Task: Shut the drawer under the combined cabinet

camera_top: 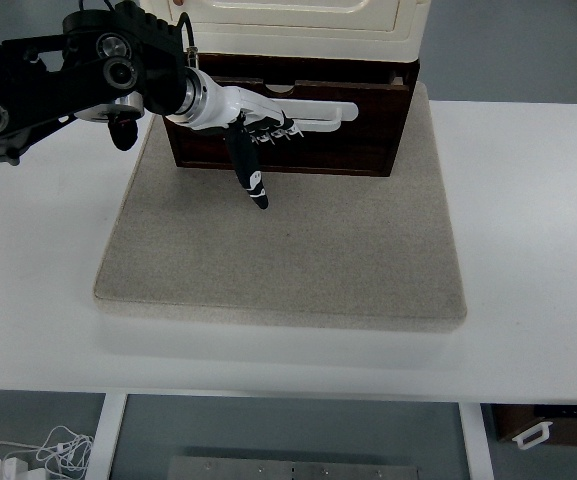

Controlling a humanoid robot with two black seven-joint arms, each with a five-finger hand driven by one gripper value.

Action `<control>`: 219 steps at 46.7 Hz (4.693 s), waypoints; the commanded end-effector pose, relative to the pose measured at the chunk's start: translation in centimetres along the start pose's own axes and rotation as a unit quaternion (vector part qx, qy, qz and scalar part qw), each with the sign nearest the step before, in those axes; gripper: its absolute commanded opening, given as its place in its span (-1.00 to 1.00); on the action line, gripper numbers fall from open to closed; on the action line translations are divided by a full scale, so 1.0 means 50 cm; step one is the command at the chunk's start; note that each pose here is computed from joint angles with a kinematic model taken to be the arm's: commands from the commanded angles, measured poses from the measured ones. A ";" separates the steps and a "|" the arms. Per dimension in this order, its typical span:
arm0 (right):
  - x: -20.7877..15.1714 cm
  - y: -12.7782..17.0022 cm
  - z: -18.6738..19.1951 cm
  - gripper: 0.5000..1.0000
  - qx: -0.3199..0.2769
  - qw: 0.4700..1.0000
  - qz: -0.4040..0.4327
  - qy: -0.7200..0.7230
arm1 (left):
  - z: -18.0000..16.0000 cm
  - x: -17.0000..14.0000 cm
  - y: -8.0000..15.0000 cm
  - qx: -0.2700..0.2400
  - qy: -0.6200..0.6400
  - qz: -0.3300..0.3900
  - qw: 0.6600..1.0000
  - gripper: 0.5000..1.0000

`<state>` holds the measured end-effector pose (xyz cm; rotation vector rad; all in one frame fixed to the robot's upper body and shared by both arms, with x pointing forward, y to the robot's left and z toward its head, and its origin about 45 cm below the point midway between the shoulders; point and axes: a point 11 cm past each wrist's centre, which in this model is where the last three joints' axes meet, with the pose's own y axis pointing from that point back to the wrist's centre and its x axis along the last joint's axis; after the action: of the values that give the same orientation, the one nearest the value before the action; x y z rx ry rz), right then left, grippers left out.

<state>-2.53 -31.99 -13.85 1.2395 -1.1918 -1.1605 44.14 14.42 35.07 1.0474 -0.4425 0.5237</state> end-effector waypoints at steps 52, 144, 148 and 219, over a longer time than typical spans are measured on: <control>0.001 0.000 0.000 0.81 0.000 1.000 0.001 -0.001 | 0.034 0.000 -0.023 -0.037 0.021 -0.003 0.999 0.99; 0.000 0.000 0.000 0.81 0.000 1.000 0.000 0.000 | -0.251 0.471 0.338 -0.359 0.583 0.427 0.591 0.99; 0.001 0.000 0.000 0.81 0.000 1.000 0.001 0.000 | -0.269 0.464 0.328 -0.362 0.604 0.414 0.577 0.99; 0.001 0.000 -0.001 0.81 0.001 1.000 0.000 -0.004 | -0.446 0.204 0.028 -0.326 0.747 0.320 0.482 1.00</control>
<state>-2.48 -31.98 -13.85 1.2380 -1.1993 -1.1668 53.47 37.25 32.32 -0.6353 0.6131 1.5495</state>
